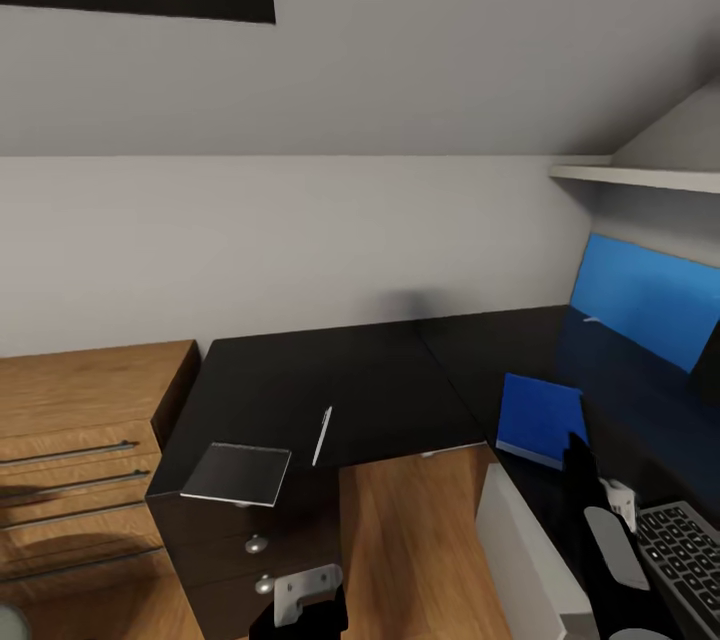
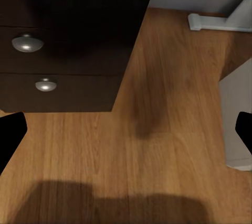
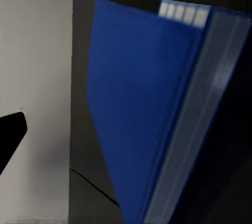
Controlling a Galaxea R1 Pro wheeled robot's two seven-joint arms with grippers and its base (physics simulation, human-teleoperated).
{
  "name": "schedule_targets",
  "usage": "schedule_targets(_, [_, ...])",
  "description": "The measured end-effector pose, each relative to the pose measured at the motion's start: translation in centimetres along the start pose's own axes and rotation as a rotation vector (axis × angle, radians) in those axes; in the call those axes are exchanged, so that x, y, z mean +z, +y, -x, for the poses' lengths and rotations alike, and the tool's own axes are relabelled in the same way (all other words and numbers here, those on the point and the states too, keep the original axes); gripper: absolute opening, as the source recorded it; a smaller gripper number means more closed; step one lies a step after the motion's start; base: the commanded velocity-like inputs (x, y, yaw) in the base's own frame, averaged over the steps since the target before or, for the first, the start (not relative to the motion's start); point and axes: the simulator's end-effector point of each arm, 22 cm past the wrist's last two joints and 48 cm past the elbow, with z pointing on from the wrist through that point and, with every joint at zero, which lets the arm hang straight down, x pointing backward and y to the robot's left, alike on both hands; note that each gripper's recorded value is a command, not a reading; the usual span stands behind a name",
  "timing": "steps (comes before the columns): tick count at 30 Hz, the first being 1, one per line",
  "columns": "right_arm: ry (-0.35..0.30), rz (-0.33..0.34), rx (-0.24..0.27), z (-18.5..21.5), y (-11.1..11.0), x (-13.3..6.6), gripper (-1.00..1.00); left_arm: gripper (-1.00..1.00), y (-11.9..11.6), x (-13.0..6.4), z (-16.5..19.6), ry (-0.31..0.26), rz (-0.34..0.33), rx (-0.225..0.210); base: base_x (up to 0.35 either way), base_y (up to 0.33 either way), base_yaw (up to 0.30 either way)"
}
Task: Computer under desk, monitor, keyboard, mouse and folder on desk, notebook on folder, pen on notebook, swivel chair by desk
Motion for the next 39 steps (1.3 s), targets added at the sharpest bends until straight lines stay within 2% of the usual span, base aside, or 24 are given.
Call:
schedule_targets(6, [0.037,0.018,-0.03,-1.6,1.5,-0.4,1.0,1.0,-0.1,-0.5,0.6,0.0,0.0,0.0,0.0,0.0,0.0])
schedule_targets(11, [0.048,0.023,-0.036,-2.2,1.7,-0.5,1.0,1.0,-0.1,-0.5,0.6,0.0,0.001,-0.001,0.0,0.0,0.0])
schedule_targets(21, [0.069,0.024,-0.027,-3.5,1.8,-0.8,1.0,1.0,-0.1,-0.5,0.7,-0.001,0.002,-0.002,0.0,0.0,0.031])
schedule_targets(39, [0.083,0.047,-0.004,-4.7,3.2,-1.5,1.0,1.0,-0.1,-0.8,1.2,-0.018,-0.001,-0.003,0.0,0.0,0.17])
